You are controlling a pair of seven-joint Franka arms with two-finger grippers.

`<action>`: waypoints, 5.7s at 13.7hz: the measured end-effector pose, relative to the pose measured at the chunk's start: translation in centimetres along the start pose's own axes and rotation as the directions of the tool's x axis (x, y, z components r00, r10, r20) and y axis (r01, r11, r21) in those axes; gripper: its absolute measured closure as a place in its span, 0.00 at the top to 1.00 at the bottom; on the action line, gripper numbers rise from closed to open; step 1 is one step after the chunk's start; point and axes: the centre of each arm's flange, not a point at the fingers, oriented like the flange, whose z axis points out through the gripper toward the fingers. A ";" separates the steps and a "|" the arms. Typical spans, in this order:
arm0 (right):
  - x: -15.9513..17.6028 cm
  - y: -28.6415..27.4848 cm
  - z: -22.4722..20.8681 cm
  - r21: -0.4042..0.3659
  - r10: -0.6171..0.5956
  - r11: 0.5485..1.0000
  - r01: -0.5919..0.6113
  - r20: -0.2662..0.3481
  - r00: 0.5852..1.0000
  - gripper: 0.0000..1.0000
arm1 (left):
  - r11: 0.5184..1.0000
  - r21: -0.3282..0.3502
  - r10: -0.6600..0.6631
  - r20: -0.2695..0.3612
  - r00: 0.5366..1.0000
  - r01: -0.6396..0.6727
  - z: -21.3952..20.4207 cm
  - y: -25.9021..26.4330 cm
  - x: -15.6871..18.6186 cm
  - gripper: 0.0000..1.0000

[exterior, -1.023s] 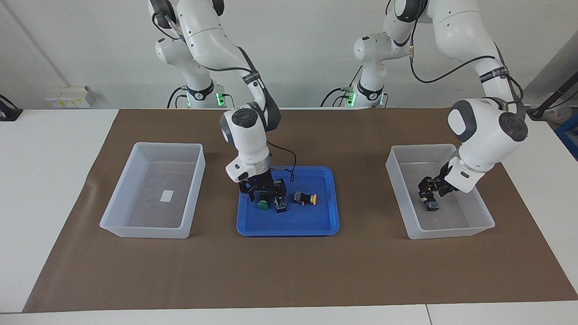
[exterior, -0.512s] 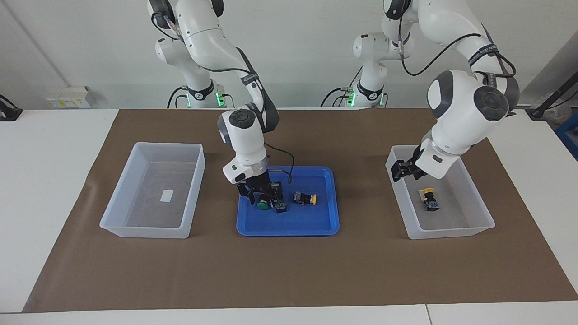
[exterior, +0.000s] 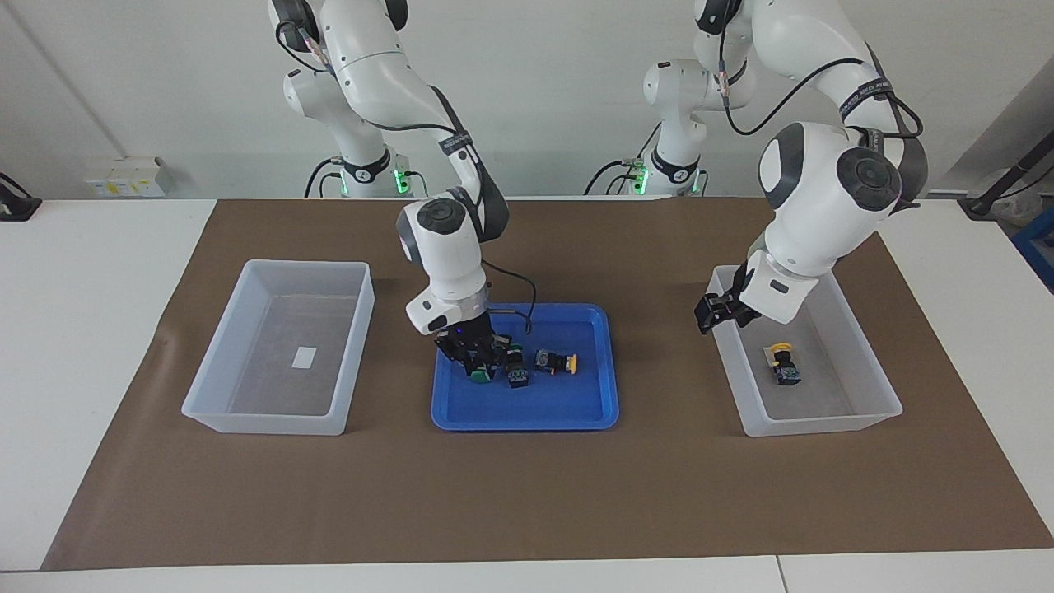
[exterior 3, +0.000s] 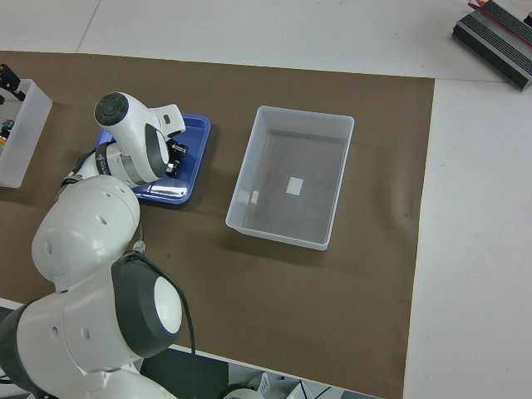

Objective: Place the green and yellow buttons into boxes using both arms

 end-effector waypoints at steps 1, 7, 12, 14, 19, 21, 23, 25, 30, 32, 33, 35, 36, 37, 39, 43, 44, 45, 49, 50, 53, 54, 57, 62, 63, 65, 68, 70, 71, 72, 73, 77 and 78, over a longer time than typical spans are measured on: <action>0.1 0.0 -0.1 0.001 0.004 1.000 -0.004 -0.002 1.000 0.39 | 1.000 0.000 -0.003 0.000 1.000 0.003 0.1 0.3 -0.1 0.71; 4.5 3.5 -9.5 -0.002 0.057 0.998 -0.057 -0.031 0.998 0.39 | 0.970 -0.049 -0.240 -0.029 0.970 0.238 2.9 3.7 -1.7 0.71; 10.8 16.1 -15.7 -0.078 -0.115 0.990 0.114 -0.010 0.993 0.39 | 0.789 -0.162 -0.605 -0.035 0.796 0.593 5.8 10.9 -5.7 0.71; 12.6 21.4 -16.0 -0.103 -0.197 0.975 0.197 0.018 0.980 0.39 | 0.708 -0.184 -0.695 -0.012 0.719 0.682 7.5 14.3 -8.1 0.72; 12.9 29.8 -14.9 -0.117 -0.290 0.946 0.304 0.118 0.950 0.39 | 0.564 -0.185 -0.815 0.032 0.579 0.804 13.4 18.0 -11.3 0.79; 11.8 30.3 -13.2 -0.115 -0.287 0.946 0.303 0.138 0.948 0.39 | 0.543 -0.185 -0.828 0.040 0.559 0.819 15.6 18.9 -11.6 0.80; 10.7 30.5 -11.5 -0.113 -0.292 0.945 0.307 0.135 0.947 0.39 | 0.532 -0.204 -0.833 0.045 0.551 0.822 16.8 19.2 -11.3 0.80; 9.9 30.8 -10.4 -0.111 -0.290 0.945 0.307 0.144 0.946 0.39 | 0.522 -0.236 -0.836 0.047 0.546 0.820 17.9 19.0 -11.0 0.80; 8.7 30.9 -8.5 -0.091 -0.271 0.954 0.286 0.151 0.951 0.45 | 0.517 -0.275 -0.834 0.050 0.550 0.810 22.0 19.0 -11.8 0.80; 8.6 30.8 -8.2 -0.090 -0.270 0.954 0.285 0.152 0.951 0.49 | 0.516 -0.281 -0.834 0.049 0.549 0.809 22.7 18.9 -12.1 0.80; 8.7 30.8 -8.3 -0.090 -0.270 0.954 0.285 0.147 0.952 0.60 | 0.516 -0.281 -0.835 0.049 0.549 0.809 22.7 18.9 -12.1 0.78; 9.1 30.7 -8.6 -0.091 -0.272 0.954 0.285 0.131 0.953 0.80 | 0.514 -0.280 -0.835 0.049 0.547 0.810 22.8 18.9 -12.1 0.76; 9.5 30.5 -9.1 -0.092 -0.275 0.954 0.286 0.118 0.954 0.93 | 0.513 -0.280 -0.836 0.049 0.546 0.811 22.8 18.9 -12.1 0.70; 10.0 30.2 -9.5 -0.092 -0.278 0.953 0.288 0.105 0.955 1.00 | 0.513 -0.279 -0.837 0.049 0.546 0.812 22.8 18.8 -12.1 0.56; 11.0 29.4 -10.7 -0.091 -0.286 0.952 0.292 0.075 0.955 1.00 | 0.509 -0.286 -0.839 0.048 0.543 0.812 22.5 18.7 -11.9 0.45; 12.5 25.2 -13.7 -0.080 -0.255 0.963 0.257 0.035 0.966 1.00 | 0.520 -0.275 -0.837 0.025 0.547 0.809 20.9 18.6 -10.5 0.45; 12.6 23.5 -14.4 -0.074 -0.244 0.967 0.245 0.026 0.970 1.00 | 0.532 -0.252 -0.834 0.008 0.551 0.809 19.6 18.6 -9.7 0.45; 12.6 21.6 -15.1 -0.067 -0.231 0.970 0.232 0.015 0.973 1.00 | 0.535 -0.230 -0.836 -0.004 0.549 0.813 17.9 18.6 -8.7 0.45; 10.4 13.4 -15.6 -0.028 -0.176 0.984 0.175 -0.019 0.984 1.00 | 0.550 -0.195 -0.831 -0.026 0.556 0.812 11.4 16.5 -4.2 0.45; 9.2 10.9 -14.9 -0.018 -0.182 0.983 0.182 -0.014 0.983 1.00 | 0.565 -0.185 -0.821 -0.033 0.570 0.804 10.3 15.0 -2.9 0.45; 6.0 4.6 -11.5 0.018 -0.207 0.978 0.208 -0.033 0.978 1.00 | 0.684 -0.092 -0.729 -0.052 0.682 0.724 7.7 8.2 0.3 0.45; 5.0 2.7 -10.0 0.035 -0.199 0.979 0.201 -0.049 0.979 1.00 | 0.733 -0.057 -0.680 -0.050 0.731 0.678 6.7 5.2 1.1 0.45; 1.0 -2.2 -5.7 0.060 -0.193 0.979 0.196 -0.053 0.980 1.00 | 0.840 0.002 -0.542 -0.024 0.840 0.542 3.7 -3.3 3.2 0.45; -3.0 -5.2 0.3 0.026 -0.237 0.970 0.241 -0.093 0.967 1.00 | 0.988 0.004 -0.151 -0.022 0.988 0.151 0.4 -16.7 5.7 0.45; -3.3 -5.1 1.0 0.009 -0.253 0.967 0.255 -0.091 0.963 1.00 | 0.996 0.004 -0.088 -0.026 0.996 0.088 0.4 -17.8 5.9 0.45; -3.3 -4.7 1.6 -0.004 -0.263 0.965 0.264 -0.092 0.960 1.00 | 1.000 0.015 0.002 -0.047 0.999 -0.001 1.5 -18.9 6.2 0.45; -3.3 -4.6 1.7 -0.001 -0.240 0.970 0.241 -0.093 0.966 0.65 | 0.991 0.057 0.126 -0.057 0.990 -0.123 4.8 -19.8 6.1 0.45; -3.3 -4.6 1.7 0.002 -0.210 0.978 0.211 -0.093 0.973 0.44 | 0.979 0.066 0.198 -0.048 0.979 -0.195 6.2 -21.6 5.9 0.45; -3.2 -4.6 1.5 0.004 -0.205 0.978 0.206 -0.096 0.974 0.41 | 0.973 0.068 0.224 -0.048 0.973 -0.221 6.9 -22.7 5.8 0.45; -2.8 -4.5 1.0 0.005 -0.199 0.980 0.201 -0.103 0.975 0.41 | 0.970 0.069 0.237 -0.049 0.970 -0.233 7.8 -23.7 5.7 0.45; -2.0 -4.1 0.0 0.005 -0.186 0.982 0.188 -0.112 0.976 0.41 | 0.968 0.069 0.244 -0.048 0.969 -0.240 8.9 -24.5 5.4 0.45; 4.4 1.5 -8.4 -0.049 -0.152 0.988 0.147 -0.131 0.980 0.41 | 0.961 0.086 0.267 -0.028 0.963 -0.264 10.8 -24.6 4.8 0.45; 6.1 4.0 -10.7 -0.079 -0.177 0.983 0.168 -0.122 0.977 0.41 | 0.959 0.089 0.273 -0.028 0.962 -0.269 10.7 -24.4 4.8 0.45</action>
